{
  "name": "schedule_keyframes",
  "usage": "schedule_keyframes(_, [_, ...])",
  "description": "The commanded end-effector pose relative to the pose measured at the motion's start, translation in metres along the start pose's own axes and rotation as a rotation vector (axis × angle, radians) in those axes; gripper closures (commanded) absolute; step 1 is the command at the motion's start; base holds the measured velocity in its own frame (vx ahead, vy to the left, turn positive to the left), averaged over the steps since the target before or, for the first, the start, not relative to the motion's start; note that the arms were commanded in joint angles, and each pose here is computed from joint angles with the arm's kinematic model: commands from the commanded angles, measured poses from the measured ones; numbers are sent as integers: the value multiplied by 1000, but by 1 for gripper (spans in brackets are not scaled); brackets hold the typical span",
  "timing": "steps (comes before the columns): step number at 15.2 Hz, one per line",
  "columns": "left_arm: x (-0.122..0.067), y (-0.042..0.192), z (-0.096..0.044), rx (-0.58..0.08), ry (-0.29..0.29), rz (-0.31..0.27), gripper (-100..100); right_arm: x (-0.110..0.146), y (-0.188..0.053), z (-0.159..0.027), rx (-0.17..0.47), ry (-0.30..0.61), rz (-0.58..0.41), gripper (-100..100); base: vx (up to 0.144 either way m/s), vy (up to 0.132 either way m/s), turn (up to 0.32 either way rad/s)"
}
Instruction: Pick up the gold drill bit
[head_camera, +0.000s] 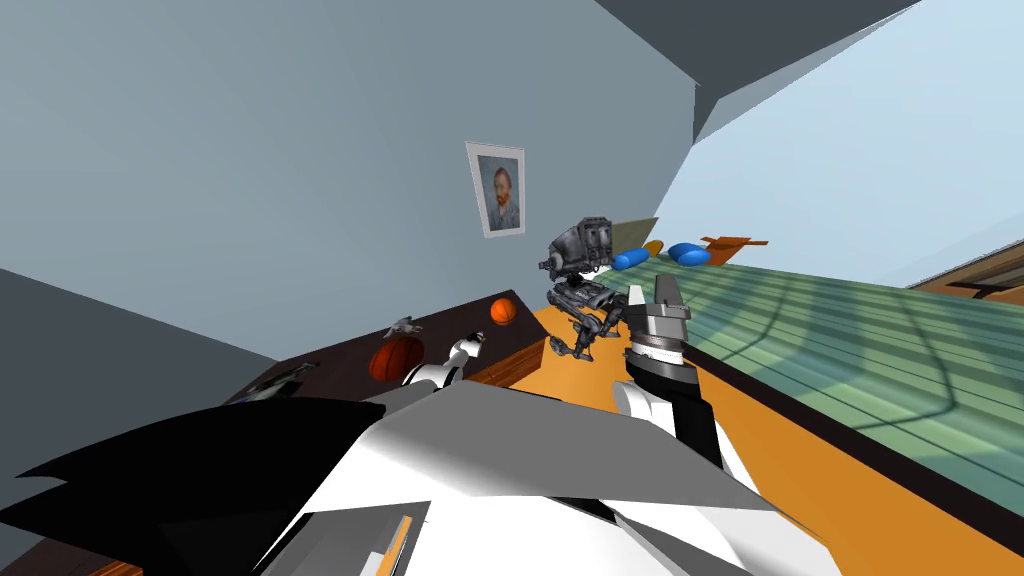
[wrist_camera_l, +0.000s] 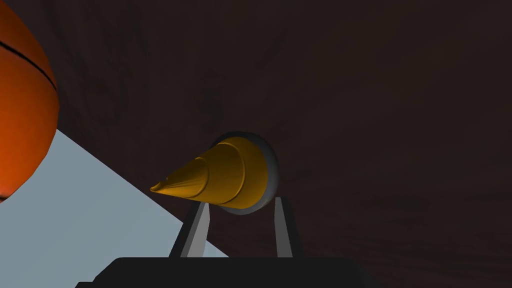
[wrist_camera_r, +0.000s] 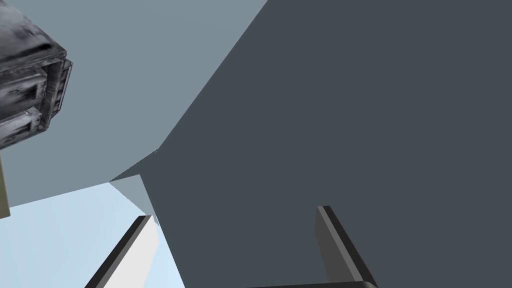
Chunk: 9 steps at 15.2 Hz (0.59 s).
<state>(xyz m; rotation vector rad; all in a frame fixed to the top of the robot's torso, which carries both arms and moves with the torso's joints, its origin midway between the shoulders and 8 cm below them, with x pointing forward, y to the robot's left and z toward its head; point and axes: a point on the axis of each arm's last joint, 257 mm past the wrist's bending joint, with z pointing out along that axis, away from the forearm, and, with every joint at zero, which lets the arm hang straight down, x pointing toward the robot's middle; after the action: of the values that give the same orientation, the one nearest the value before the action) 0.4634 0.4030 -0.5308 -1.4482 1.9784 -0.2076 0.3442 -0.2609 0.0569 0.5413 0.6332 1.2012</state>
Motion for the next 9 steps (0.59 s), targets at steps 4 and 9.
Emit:
schedule_keyframes(4, [-6, 18, 0, -10, -11, -16, 100, 0, 0, 0, 0, 0, 0, 0, -3, 6, -38])
schedule_keyframes(9, [5, -14, 0, 6, 10, 15, 100, 0, 0, 0, 0, 0, 0, 0, 0, -4, 69])
